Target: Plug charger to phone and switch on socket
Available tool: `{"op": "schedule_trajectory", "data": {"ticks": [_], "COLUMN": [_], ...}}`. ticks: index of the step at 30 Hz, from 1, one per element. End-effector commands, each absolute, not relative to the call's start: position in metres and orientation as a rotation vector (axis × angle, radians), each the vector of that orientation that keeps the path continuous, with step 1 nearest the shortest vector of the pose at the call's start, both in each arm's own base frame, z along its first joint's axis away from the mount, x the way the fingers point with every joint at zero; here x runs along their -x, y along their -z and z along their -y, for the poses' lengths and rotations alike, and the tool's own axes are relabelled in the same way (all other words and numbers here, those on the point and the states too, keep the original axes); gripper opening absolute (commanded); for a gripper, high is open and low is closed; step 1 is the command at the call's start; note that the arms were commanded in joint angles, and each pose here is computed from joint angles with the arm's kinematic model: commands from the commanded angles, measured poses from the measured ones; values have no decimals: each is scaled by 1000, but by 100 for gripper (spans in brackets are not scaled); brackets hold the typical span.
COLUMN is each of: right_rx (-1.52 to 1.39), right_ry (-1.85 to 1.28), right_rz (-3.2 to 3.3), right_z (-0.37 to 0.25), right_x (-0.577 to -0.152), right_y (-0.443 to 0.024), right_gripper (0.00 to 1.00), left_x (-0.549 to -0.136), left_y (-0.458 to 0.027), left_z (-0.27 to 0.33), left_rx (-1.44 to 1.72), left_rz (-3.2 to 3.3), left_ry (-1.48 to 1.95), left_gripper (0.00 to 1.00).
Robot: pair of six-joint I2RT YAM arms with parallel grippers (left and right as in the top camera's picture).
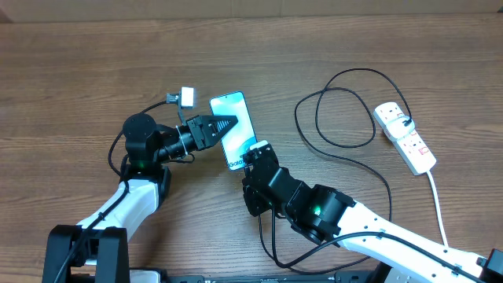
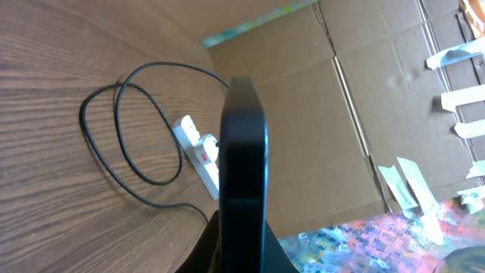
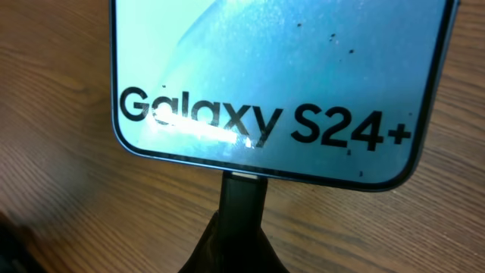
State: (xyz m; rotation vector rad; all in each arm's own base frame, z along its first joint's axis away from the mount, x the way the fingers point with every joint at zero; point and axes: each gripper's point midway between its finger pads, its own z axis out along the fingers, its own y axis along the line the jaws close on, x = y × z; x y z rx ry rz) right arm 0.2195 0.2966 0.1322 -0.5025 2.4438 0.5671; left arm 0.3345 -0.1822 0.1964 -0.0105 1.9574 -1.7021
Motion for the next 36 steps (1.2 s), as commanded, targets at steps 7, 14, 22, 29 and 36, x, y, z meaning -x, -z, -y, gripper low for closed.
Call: {"op": "schedule_trajectory", "data": {"ticks": [7,14,22,29,36], "right_rx": [513,409,341,355,366], "right_ry": [-717,-733,-654,-620,-597], "right_rz": [-2311,-2146,-2113,-2154,-2181], "right_z": [-309,-254,-213,-213,-214], "right_x": [-220,-202,-194,-194,-194], "right_y": [-191,-263,-277,-266,-258], "right_gripper": [42,64,64,65,68], "left_x": [-312,-332,-343,-348,-353], "left_y": [-170,-169,-113,-76,-43], "left_z": [210,226,202,194,176], "left_rx": [38,-24,-214,-342,-234], "left_rz": [-2104,-2195,-2588,-2609,-2696], "left_ry": [1765,1586,1122,1155,1127], "left_gripper": [4,4,4,4,4]}}
